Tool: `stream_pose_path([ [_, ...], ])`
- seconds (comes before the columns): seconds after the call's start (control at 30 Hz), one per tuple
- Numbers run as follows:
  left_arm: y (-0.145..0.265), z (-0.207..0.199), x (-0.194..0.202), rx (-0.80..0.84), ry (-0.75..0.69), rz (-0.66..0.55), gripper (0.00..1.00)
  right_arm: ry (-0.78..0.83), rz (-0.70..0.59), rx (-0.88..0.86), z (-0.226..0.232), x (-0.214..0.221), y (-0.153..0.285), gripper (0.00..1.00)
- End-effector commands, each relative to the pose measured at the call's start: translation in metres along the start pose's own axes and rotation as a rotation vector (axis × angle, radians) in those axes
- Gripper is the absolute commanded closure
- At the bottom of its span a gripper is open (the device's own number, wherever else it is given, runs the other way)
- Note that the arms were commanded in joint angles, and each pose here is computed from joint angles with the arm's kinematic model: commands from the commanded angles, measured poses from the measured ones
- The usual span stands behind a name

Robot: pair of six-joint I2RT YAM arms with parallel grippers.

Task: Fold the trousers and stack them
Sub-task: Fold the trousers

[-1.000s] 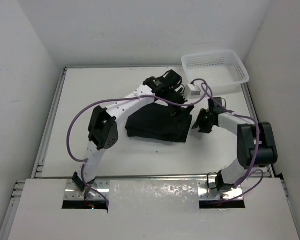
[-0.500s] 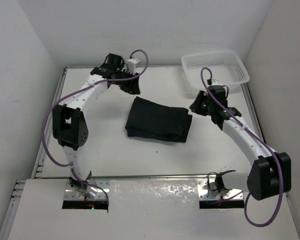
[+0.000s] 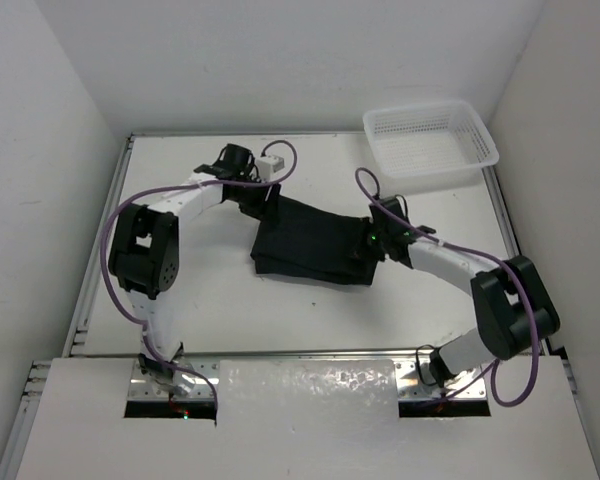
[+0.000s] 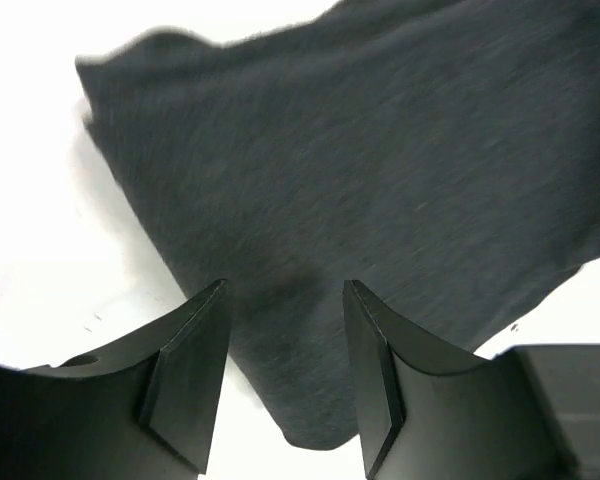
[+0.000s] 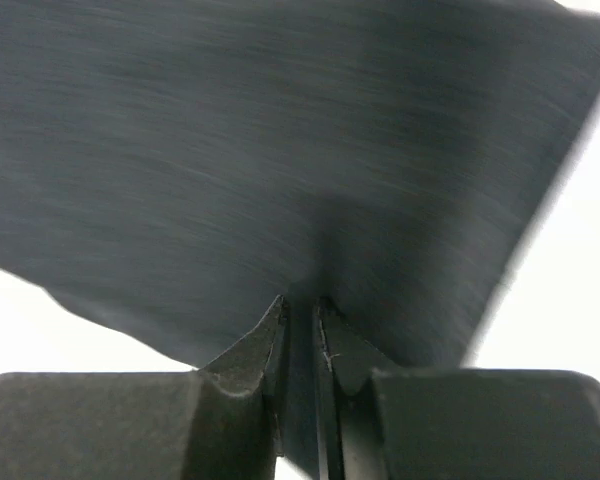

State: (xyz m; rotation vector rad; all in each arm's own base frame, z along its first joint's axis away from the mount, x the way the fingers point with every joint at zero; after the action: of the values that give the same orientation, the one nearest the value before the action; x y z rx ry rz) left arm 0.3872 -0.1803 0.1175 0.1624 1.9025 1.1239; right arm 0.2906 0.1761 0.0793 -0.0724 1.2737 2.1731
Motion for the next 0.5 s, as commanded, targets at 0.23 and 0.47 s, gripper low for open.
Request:
stream_pose_path([
  [0.23, -0.023, -0.002, 0.04, 0.013, 0.07, 0.053, 0.54, -0.051, -0.014, 0.115, -0.08, -0.01, -0.002, 0.87],
  [0.47, -0.008, -0.001, 0.042, -0.042, 0.076, 0.052, 0.46, 0.007, -0.024, 0.101, -0.074, -0.034, -0.013, 0.87],
])
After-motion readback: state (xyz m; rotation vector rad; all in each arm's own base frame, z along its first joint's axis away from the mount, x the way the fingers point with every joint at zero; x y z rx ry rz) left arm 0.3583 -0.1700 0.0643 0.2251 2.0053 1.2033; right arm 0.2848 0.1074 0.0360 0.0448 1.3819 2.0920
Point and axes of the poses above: each gripper's point midway between its finger pads, its own y axis back along the fingers, its own z axis along the line the jaws close on, x = y × z, the point moved 4 cm from there along y, back along the fingers, and after that the axes turned 14 degrees about -y, right-handed, at the moved point
